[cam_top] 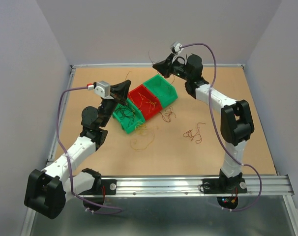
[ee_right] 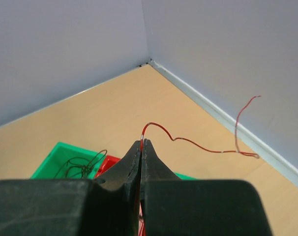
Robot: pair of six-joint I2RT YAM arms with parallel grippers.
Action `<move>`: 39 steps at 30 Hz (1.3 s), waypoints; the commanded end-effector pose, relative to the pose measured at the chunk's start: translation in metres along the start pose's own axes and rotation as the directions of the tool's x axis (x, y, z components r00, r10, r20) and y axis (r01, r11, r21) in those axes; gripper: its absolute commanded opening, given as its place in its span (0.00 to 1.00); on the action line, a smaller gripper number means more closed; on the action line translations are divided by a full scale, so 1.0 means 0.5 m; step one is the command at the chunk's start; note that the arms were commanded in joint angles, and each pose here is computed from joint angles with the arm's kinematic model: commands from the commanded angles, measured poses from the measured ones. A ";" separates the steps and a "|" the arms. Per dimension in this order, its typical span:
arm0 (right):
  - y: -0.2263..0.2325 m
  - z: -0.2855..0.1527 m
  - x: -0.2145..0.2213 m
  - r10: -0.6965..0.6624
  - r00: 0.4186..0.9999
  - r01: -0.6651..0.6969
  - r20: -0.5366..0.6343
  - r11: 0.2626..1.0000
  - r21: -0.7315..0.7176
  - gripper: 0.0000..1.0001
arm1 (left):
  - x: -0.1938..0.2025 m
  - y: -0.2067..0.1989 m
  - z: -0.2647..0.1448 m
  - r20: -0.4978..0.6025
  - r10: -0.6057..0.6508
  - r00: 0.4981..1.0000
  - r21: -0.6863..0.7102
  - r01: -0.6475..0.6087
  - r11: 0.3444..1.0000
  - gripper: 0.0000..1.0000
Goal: Untangle the cables
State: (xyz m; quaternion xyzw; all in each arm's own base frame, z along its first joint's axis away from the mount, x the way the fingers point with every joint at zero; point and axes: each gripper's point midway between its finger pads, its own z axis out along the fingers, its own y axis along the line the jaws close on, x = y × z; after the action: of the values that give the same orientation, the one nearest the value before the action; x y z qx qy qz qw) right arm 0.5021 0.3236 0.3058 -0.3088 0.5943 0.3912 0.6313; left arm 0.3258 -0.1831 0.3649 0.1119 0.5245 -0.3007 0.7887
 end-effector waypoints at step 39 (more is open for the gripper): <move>-0.168 -0.070 0.484 0.263 0.767 0.106 -0.585 0.847 0.521 0.01 | -0.018 -0.011 0.011 0.044 0.028 0.999 0.021 -0.029 0.999 0.00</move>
State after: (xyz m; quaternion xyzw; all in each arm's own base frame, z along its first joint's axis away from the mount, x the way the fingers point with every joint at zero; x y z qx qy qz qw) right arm 0.5556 0.2850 0.0687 -0.1721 0.8514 0.2138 0.4470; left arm 0.3320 -0.1852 0.3557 0.1135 0.5353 -0.2926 0.7842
